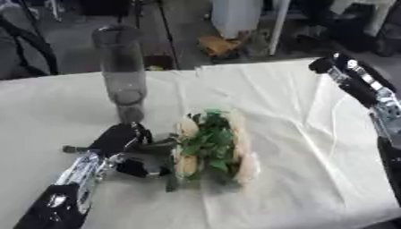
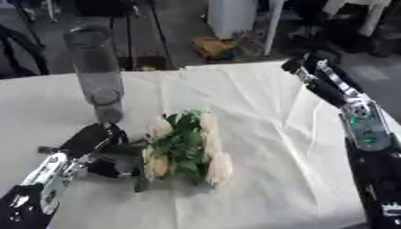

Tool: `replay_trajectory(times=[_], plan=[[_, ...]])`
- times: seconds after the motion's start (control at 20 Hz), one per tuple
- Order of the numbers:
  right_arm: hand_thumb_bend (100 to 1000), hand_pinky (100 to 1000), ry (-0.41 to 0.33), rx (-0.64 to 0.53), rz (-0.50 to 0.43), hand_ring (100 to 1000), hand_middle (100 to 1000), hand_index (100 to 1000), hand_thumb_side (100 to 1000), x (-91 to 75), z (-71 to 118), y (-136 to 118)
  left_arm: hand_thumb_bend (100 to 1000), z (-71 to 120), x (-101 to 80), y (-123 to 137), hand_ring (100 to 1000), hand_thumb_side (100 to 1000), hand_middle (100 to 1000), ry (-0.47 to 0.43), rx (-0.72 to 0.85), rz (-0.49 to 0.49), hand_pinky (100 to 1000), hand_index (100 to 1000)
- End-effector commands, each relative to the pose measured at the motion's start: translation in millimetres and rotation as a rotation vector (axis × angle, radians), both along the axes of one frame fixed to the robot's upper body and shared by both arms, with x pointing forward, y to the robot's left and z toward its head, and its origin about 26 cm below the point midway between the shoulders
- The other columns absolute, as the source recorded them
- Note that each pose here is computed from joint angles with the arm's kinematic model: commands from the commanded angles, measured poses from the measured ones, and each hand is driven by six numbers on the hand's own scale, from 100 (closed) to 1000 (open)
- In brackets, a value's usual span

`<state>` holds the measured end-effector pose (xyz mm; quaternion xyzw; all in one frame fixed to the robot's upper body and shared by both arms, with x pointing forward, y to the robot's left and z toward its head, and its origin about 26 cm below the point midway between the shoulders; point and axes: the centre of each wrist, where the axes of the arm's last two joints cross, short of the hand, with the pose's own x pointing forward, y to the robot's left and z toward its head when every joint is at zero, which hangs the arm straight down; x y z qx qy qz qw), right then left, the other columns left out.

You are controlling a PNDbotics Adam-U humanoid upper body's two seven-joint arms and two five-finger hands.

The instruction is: Arrange flowers into the vase.

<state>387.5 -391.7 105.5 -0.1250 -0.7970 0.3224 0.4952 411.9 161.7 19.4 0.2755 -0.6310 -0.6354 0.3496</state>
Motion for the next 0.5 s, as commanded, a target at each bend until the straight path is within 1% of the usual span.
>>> replay_trajectory(times=[0.05, 0.5], plan=[[100, 824, -0.038, -0.013, -0.002, 783, 692, 912, 802, 2.6, 16.2, -5.5, 828, -1.3, 0.6, 6.5, 391, 798, 324, 0.0, 0.022, 0.013, 359, 571], [100, 824, -0.035, -0.014, -0.006, 783, 692, 912, 804, 2.0, 15.4, -7.0, 800, 1.2, -5.3, 13.5, 322, 788, 258, 0.004, 0.023, 0.036, 281, 507]])
